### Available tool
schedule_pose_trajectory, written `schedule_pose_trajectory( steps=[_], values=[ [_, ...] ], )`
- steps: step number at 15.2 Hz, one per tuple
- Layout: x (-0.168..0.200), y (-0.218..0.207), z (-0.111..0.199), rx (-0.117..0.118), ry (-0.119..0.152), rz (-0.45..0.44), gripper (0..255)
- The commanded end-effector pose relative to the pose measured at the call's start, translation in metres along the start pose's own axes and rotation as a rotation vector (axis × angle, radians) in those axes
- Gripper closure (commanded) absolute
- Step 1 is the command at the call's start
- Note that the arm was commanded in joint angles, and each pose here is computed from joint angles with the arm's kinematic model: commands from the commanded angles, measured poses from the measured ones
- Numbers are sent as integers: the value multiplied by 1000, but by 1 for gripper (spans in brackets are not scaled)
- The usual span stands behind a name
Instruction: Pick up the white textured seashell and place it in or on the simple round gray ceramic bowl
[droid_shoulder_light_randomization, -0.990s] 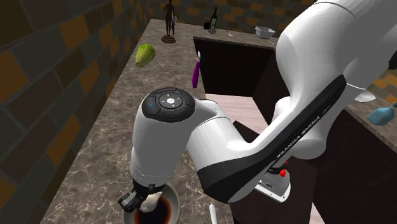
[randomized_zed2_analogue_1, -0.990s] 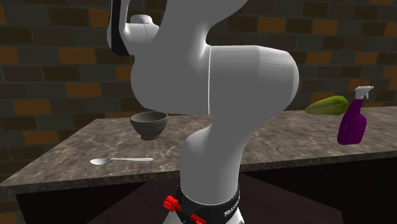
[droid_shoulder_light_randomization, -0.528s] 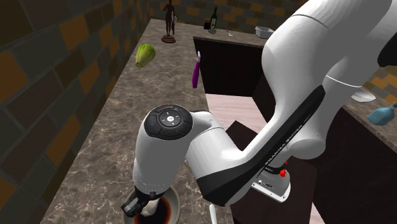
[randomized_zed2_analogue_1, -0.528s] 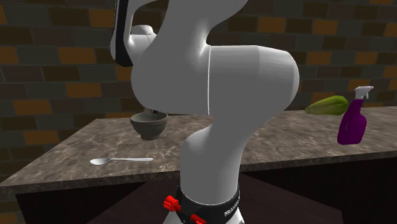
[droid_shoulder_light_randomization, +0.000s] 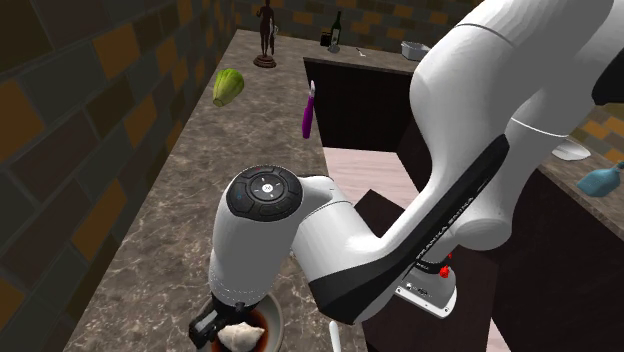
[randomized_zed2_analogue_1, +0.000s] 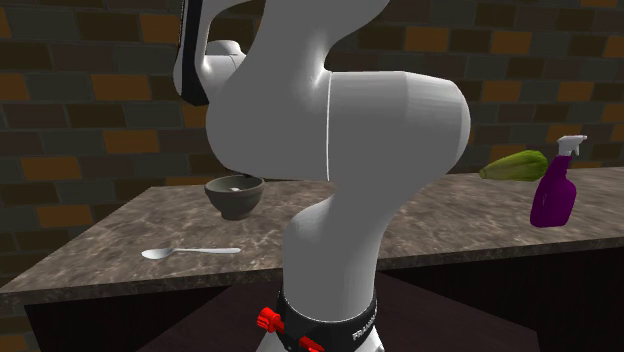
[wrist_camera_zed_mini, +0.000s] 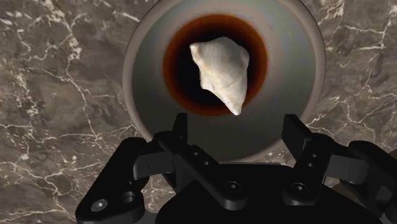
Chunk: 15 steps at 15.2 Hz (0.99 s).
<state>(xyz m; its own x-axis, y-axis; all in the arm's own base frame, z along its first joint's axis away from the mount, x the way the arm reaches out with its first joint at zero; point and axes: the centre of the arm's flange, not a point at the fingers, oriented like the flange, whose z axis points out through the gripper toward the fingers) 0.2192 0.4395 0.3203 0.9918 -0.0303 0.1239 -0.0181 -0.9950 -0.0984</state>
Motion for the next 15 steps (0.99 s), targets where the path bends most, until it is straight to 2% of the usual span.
schedule_pose_trajectory(
  steps=[1, 4, 8, 15],
  values=[
    [0, 0, 0, 0, 0, 0, 0],
    [0, 0, 0, 0, 0, 0, 0],
    [0, 0, -50, 0, 0, 0, 0],
    [0, 0, -50, 0, 0, 0, 0]
  ],
)
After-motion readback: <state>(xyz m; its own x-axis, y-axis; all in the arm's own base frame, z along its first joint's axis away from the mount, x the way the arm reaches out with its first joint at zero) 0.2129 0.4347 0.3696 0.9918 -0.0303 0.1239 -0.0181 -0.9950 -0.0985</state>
